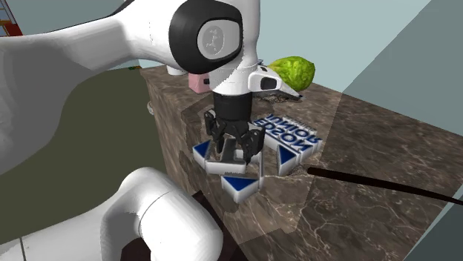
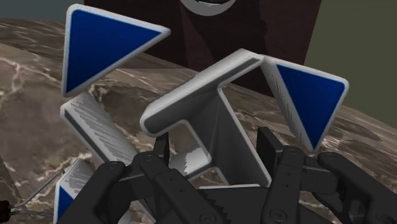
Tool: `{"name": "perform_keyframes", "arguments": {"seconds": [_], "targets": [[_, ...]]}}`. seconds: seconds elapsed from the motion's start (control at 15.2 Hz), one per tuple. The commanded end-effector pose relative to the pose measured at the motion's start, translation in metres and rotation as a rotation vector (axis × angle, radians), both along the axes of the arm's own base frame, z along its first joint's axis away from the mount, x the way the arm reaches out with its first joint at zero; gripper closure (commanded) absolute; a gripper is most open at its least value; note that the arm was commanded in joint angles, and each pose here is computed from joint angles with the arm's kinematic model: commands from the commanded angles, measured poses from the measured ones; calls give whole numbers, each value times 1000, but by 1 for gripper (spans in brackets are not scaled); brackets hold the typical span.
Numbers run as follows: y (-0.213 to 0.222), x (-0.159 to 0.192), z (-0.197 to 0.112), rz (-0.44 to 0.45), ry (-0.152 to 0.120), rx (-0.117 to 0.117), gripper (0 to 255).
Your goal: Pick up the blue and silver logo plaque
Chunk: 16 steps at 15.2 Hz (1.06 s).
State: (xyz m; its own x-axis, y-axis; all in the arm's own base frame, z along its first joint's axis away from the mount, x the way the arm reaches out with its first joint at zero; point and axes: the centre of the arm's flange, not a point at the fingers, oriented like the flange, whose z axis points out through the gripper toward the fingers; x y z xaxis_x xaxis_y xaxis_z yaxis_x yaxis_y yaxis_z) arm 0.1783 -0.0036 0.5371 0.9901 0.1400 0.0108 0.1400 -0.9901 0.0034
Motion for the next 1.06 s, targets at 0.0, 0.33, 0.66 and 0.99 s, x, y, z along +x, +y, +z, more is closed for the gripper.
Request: {"name": "perform_keyframes", "arguments": {"seconds": [0.0,0.33,0.66,0.99], "targets": [[0,0,7,0,2,0,255],[0,0,34,-1,2,0,255],[0,0,60,-1,2,0,255],[0,0,77,-1,2,0,255]]}}
